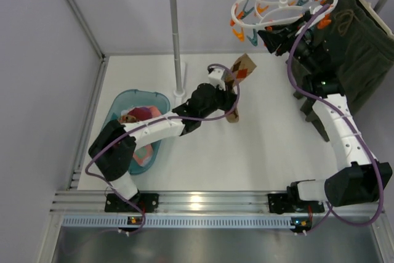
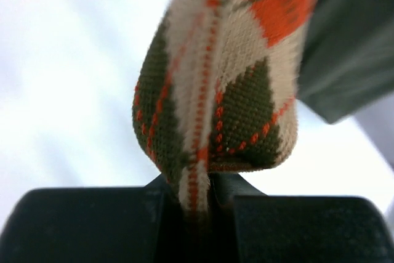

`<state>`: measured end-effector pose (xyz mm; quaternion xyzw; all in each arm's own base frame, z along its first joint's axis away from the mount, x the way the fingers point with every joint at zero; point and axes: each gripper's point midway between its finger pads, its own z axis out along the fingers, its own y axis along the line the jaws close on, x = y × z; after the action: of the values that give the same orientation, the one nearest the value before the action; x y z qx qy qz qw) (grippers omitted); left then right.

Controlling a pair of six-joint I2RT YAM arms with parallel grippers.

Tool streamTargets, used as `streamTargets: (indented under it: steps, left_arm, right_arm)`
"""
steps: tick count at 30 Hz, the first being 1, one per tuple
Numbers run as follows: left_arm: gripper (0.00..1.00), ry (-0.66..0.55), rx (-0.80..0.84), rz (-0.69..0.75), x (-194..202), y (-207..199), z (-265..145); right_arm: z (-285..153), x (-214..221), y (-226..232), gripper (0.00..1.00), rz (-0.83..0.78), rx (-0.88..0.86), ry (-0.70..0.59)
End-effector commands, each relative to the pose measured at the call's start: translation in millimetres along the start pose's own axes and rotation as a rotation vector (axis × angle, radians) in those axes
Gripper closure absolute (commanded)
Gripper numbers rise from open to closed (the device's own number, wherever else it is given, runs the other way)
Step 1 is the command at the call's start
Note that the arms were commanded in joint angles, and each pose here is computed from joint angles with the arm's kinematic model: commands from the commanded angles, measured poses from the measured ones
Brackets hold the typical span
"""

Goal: Remove the socks clipped to the hanger

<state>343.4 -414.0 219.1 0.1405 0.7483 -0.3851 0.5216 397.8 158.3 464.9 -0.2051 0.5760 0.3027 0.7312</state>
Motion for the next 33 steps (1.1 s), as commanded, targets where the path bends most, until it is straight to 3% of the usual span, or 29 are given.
streamTargets:
  steps: [1, 2, 4, 5, 10, 16, 17, 20, 26, 30, 33]
  left_arm:
    - [1.00, -0.074, -0.223, -0.015, -40, 37, -39]
    - [1.00, 0.004, -0.319, -0.003, -23, 57, -52]
    - [1.00, -0.022, -0.489, -0.001, -35, 83, -81]
    - [1.00, 0.047, -0.580, 0.002, -20, 102, -101]
    - [1.00, 0.029, -0.800, -0.035, -47, 144, -181]
    - [1.00, 0.055, -1.052, -0.108, -60, 206, -275]
    - [1.00, 0.047, -1.126, -0.126, -65, 224, -295]
    - [1.00, 0.082, -1.186, -0.212, -55, 254, -323]
    - [1.00, 0.223, -1.165, -0.482, -4, 309, -320]
    - [1.00, 0.333, -1.028, -0.677, 71, 315, -287]
    - [1.00, 0.398, -1.027, -0.737, 122, 320, -282]
  right_arm:
    - [-4, -12, 9, 0.60, -0.014, -0.029, -0.048]
    - [-7, -11, 12, 0.38, -0.012, -0.033, -0.045]
    - [-14, -14, 19, 0.19, 0.000, -0.039, -0.042]
    - [-17, -11, 20, 0.01, 0.007, -0.039, -0.034]
    - [-41, -6, 44, 0.01, 0.082, -0.070, -0.015]
    - [-83, 44, 65, 0.01, 0.200, -0.060, 0.077]
    - [-91, 68, 67, 0.01, 0.233, -0.054, 0.117]
    - [-114, 93, 77, 0.01, 0.269, -0.050, 0.138]
    - [-142, 118, 94, 0.01, 0.331, -0.060, 0.118]
    - [-152, 120, 107, 0.01, 0.374, -0.093, 0.097]
    - [-158, 122, 114, 0.01, 0.382, -0.117, 0.079]
